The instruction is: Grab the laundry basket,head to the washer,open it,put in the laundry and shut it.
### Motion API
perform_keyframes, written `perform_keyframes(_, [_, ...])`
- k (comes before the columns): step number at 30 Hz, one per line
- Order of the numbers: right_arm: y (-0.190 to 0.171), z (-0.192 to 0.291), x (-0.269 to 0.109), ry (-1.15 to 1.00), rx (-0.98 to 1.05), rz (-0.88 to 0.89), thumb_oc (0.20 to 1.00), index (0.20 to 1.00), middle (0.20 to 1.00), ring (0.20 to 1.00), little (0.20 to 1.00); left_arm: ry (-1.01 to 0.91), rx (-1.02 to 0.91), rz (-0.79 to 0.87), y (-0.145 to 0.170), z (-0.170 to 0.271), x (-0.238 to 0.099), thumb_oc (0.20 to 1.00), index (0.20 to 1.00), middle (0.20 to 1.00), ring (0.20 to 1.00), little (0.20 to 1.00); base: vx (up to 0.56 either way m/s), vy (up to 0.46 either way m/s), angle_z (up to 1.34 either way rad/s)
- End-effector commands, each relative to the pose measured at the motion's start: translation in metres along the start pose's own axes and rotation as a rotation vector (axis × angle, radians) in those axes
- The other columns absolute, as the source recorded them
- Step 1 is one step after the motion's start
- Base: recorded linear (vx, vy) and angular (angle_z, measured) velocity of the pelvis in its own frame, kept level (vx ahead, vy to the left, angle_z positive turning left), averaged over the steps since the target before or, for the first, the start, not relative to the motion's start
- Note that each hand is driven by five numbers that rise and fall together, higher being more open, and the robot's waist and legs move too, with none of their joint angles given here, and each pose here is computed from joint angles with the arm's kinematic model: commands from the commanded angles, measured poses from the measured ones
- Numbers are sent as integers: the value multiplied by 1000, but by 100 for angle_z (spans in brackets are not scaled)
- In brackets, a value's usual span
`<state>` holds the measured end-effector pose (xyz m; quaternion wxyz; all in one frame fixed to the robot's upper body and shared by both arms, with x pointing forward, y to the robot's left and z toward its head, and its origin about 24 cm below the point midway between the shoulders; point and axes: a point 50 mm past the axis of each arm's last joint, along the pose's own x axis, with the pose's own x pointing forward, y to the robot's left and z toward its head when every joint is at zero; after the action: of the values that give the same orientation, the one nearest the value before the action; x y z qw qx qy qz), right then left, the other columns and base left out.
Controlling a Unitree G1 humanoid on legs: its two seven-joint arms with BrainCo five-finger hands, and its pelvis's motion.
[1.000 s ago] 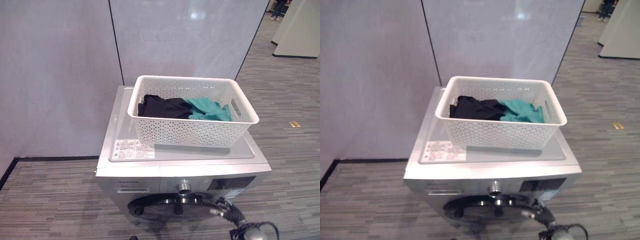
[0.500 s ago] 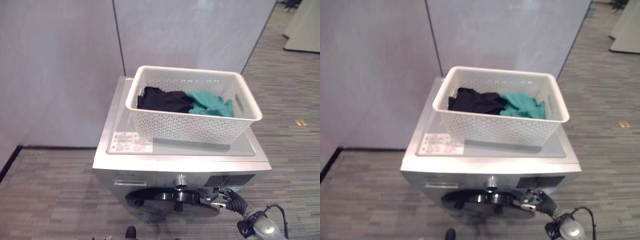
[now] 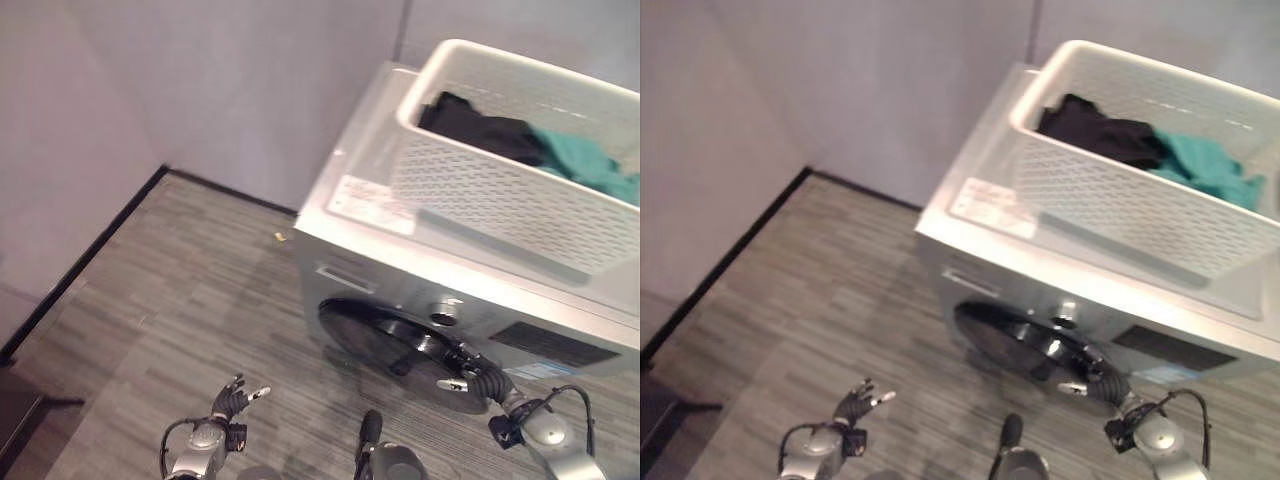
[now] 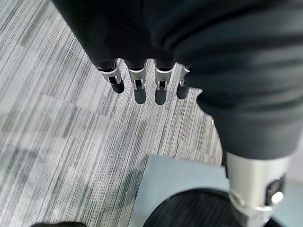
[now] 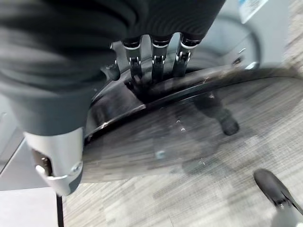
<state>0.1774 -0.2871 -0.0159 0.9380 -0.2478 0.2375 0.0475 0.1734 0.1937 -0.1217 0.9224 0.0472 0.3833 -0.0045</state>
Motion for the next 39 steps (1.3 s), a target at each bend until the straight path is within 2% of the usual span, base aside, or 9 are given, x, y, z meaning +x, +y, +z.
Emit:
perform_keyframes(1, [-6,28,11,-127,0,-29,1000,1000,1000,1000,1000,-26,83,-19,8,-2,-8,1000,1000,1000,1000,1000,-260,254,55])
perform_keyframes(8, [-10,41,19,-161,-18,-21,1000,1000,1000,1000,1000,-148,163,-111,0,20,-16,1000,1000,1000,1000,1000,-213,202,19])
perform_keyframes(15, [18,50,39,-172,-11,87,1000,1000,1000,1000,1000,-298,258,-196,-10,52,-24,1000,1000,1000,1000,1000,-252,95,16])
perform_keyframes(21, [34,56,42,-203,22,145,1000,1000,1000,1000,1000,-280,252,-250,-8,46,-33,1000,1000,1000,1000,1000,-90,-73,20])
perform_keyframes(28, [40,71,46,-250,19,177,1000,1000,1000,1000,1000,-272,214,-224,-3,41,-36,1000,1000,1000,1000,1000,-56,-228,-26])
perform_keyframes(34, [35,73,46,-262,24,165,1000,1000,1000,1000,1000,-234,223,-267,-13,34,-34,1000,1000,1000,1000,1000,-122,-243,14])
perform_keyframes(39, [42,84,53,-286,20,193,1000,1000,1000,1000,1000,-306,256,-325,-31,58,-28,1000,1000,1000,1000,1000,-209,-67,33])
